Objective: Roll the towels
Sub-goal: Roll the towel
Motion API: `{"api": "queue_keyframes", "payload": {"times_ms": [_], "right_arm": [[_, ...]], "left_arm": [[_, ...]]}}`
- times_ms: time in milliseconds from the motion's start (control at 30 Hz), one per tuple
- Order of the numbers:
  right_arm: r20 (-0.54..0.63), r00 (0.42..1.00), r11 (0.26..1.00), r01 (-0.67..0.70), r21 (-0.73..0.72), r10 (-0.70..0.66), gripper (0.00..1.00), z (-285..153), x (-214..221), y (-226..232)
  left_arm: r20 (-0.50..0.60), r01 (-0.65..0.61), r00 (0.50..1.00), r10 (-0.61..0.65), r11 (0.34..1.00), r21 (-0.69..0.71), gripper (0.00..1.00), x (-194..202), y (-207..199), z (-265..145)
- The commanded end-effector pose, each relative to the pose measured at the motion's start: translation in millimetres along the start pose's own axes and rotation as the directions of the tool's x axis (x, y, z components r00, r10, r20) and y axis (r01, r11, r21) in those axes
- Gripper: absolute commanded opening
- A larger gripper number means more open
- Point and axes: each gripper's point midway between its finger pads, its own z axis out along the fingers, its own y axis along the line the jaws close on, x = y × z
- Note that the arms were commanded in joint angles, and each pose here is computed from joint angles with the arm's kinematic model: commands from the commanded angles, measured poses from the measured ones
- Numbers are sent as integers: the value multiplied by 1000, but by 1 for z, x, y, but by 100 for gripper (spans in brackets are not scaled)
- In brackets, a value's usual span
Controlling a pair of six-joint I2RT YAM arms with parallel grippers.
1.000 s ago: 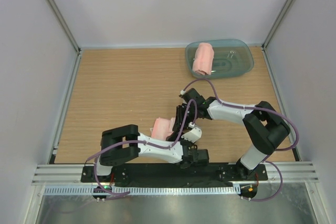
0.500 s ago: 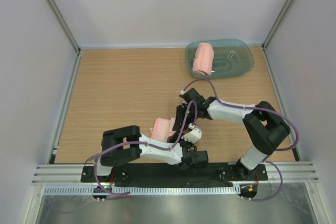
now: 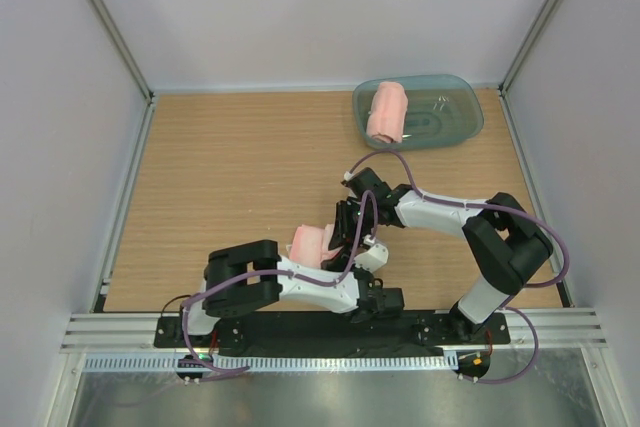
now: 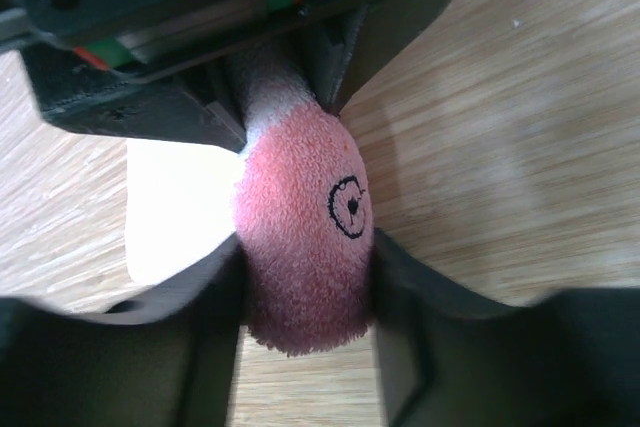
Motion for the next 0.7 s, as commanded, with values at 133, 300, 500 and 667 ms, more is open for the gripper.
{"api": "queue_keyframes", "payload": {"times_ms": [133, 300, 500, 667], "right_arm": [[-13, 1000, 997, 15, -74, -16, 33, -11, 13, 14], [-17, 1000, 998, 19, -61, -20, 36, -10, 18, 7], [12, 1000, 1000, 17, -20, -17, 61, -14, 3, -3], [13, 1000, 1000, -14, 1, 14, 66, -15, -20, -24]], "left_arm": [[-6, 65, 998, -65, 998, -13, 13, -1, 0, 7], [-5, 94, 996, -94, 995, 14, 0, -3, 7, 7], [-22, 204, 979, -203, 967, 155, 0, 0, 8, -3], [-29, 268, 963, -269, 933, 242, 0, 0, 13, -11]]}}
